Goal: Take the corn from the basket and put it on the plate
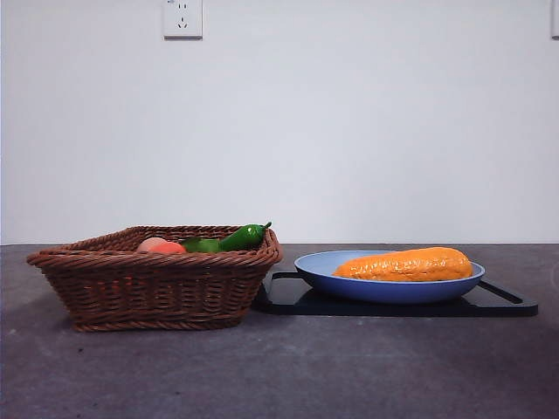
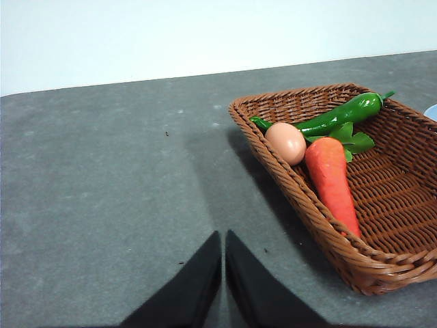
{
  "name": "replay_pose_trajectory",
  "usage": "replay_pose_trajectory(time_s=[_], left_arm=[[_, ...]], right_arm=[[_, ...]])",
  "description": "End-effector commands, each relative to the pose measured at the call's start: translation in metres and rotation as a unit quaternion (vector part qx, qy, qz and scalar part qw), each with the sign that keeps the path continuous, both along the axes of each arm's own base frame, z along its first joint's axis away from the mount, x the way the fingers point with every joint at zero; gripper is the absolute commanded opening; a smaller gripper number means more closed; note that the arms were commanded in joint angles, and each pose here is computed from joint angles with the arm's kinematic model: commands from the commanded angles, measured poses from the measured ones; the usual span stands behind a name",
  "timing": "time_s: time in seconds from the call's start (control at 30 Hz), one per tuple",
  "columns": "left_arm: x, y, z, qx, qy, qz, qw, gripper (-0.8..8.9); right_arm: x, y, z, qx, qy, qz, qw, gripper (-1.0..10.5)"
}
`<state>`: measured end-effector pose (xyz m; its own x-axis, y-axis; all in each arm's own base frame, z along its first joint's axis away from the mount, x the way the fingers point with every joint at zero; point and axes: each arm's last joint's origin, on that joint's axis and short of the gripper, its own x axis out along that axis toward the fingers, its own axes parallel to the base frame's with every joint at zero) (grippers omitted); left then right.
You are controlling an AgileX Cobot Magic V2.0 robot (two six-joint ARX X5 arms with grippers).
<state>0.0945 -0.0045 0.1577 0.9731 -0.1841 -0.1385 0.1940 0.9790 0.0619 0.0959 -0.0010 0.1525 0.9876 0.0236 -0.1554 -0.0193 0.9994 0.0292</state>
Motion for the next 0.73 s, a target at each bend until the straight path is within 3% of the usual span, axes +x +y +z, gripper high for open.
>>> replay_pose_trajectory(time_s=[0.03, 0.73], left_arm=[[0.0008, 0.0003, -0.0095, -0.001, 0.021, 0.002, 1.0, 0.08], [0.0008, 0.0003, -0.0094, -0.001, 0.02, 0.002, 1.0, 0.08]], right_arm=[[0.0, -0.0001, -0.0029, -0.004, 0.007, -0.001, 1.0, 0.0], [0.0003, 0.0, -0.0007, -0.004, -0.004, -0.001, 1.0, 0.0]])
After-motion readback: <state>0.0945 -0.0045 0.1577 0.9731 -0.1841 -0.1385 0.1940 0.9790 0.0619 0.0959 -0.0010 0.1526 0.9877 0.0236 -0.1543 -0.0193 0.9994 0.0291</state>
